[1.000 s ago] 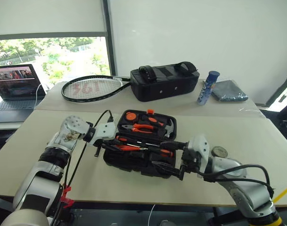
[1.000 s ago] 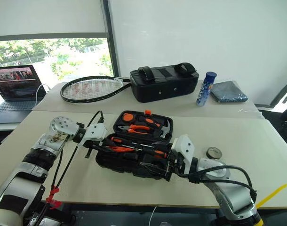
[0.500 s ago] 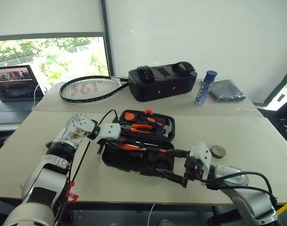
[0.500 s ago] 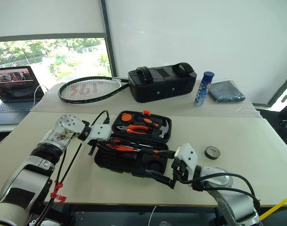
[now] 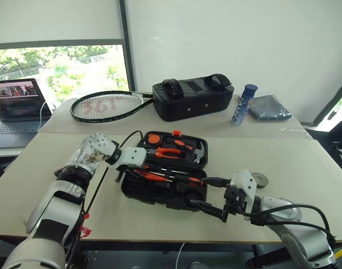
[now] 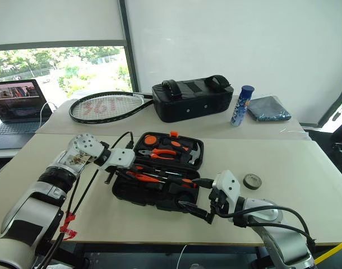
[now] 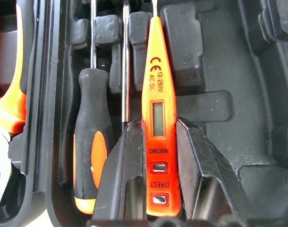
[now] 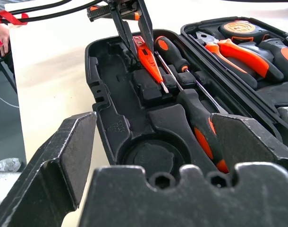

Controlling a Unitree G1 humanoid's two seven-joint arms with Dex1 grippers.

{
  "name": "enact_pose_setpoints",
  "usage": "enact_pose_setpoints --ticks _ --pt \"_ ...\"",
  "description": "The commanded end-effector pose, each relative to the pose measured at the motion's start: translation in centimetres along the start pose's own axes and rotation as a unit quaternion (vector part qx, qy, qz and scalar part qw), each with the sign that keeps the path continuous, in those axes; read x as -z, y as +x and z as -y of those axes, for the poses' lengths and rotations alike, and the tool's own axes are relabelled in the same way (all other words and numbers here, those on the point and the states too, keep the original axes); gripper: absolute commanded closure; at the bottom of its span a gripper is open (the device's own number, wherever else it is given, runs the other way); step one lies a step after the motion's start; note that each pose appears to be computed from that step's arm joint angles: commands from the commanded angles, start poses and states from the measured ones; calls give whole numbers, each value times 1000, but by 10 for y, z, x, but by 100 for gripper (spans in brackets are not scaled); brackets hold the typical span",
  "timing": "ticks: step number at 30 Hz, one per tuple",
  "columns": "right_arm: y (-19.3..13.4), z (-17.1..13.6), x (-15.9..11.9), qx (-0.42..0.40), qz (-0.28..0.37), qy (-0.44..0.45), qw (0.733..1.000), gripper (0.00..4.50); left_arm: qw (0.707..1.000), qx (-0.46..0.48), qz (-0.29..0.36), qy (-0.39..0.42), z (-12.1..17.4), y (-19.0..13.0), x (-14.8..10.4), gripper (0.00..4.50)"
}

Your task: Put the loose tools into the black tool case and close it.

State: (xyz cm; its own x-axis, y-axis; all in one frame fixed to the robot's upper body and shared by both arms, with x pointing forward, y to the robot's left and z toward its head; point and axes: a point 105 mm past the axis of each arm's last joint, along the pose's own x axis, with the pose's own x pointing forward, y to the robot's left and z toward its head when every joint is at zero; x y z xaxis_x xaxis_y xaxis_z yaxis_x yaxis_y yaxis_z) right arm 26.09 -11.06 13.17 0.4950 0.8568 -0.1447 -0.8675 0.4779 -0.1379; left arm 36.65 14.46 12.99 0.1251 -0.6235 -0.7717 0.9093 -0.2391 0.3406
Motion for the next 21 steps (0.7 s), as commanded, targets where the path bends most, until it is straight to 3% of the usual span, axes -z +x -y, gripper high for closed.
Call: enact_pose_setpoints --ticks 1,16,18,20,21 --pt "-3 5 -12 6 13 -24 1000 0 997 29 -70 -33 12 -2 25 406" --pt "-2 10 -14 6 8 -32 999 0 996 53 -52 -40 22 7 19 406" --pt "-3 10 -14 7 8 -30 999 0 998 38 -28 -32 17 4 11 306" --pt "-3 10 -14 7 8 -29 1000 0 999 22 -12 -21 12 -2 5 248" --pt "-3 10 -14 7 8 -28 1000 0 1000 13 -3 -16 9 -6 2 248"
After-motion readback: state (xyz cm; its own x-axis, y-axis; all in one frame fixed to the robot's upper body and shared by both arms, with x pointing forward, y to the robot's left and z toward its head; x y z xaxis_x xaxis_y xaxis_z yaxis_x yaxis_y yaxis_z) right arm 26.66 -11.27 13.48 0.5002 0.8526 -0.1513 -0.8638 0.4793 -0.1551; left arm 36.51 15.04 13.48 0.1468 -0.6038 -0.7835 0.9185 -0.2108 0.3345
